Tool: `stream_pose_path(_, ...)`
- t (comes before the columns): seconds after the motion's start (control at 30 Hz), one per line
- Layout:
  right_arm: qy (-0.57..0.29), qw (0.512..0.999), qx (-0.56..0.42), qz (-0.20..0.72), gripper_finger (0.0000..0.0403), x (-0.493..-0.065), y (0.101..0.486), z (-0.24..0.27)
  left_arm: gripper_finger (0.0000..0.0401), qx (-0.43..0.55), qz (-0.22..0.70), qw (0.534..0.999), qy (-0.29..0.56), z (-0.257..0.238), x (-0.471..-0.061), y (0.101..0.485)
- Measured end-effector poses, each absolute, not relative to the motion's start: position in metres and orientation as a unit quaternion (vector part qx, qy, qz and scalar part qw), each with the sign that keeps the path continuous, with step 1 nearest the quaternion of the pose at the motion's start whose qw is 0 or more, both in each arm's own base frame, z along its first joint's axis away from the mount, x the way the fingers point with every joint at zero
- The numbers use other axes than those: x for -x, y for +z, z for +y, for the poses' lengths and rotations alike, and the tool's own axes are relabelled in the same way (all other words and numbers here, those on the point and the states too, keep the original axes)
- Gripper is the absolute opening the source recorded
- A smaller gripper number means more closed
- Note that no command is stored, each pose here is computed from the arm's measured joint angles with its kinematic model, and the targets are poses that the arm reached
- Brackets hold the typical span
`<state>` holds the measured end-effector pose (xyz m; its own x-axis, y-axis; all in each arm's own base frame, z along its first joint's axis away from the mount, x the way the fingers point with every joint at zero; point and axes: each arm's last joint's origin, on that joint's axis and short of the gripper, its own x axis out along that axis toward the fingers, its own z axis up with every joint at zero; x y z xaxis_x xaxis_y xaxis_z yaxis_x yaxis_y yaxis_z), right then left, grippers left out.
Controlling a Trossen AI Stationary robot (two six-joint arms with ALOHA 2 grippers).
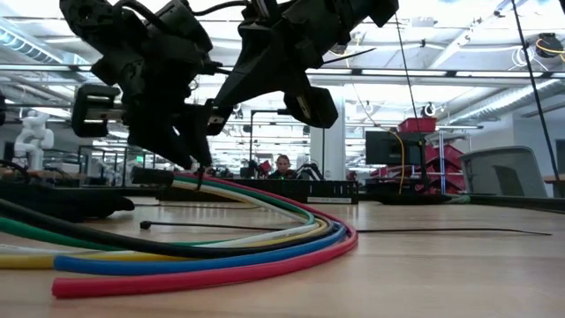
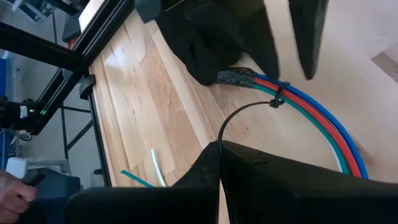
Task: Ziptie cables
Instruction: Wrap the cable wires using a zip tie
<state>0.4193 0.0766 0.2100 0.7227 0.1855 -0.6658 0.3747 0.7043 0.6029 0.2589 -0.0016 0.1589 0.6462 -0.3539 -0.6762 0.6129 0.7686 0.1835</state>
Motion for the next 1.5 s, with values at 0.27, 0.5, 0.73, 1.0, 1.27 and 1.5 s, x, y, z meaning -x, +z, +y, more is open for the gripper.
stream_pose_path(0.27,-0.056,0.846,-0.381,0.368,0.0,-0.419,0.21,0.077,0.0106,-0.2,0.308,0.883,-0.293,-0.007,-0.264,0.153)
stream_pose_path(0.5,-0.052,0.85,-0.384,0.358,0.0,-0.421,0.212,0.077,0.0106,-0.204,0.303,0.884,-0.29,-0.008,-0.265,0.154)
stream_pose_path(0.73,-0.051,0.85,-0.385,0.355,0.0,-0.421,0.211,0.077,0.0106,-0.2,0.316,0.879,-0.296,-0.009,-0.268,0.144)
stream_pose_path(1.0,-0.053,0.849,-0.389,0.355,0.0,-0.421,0.211,0.077,0.0106,-0.198,0.321,0.877,-0.297,-0.009,-0.27,0.138)
stream_pose_path(1.27,-0.051,0.849,-0.389,0.353,0.0,-0.422,0.211,0.077,0.01,-0.202,0.315,0.879,-0.295,-0.008,-0.271,0.139)
stream_pose_path(1.5,-0.049,0.849,-0.39,0.353,0.0,-0.422,0.212,0.077,0.0045,-0.201,0.316,0.879,-0.294,-0.008,-0.271,0.139)
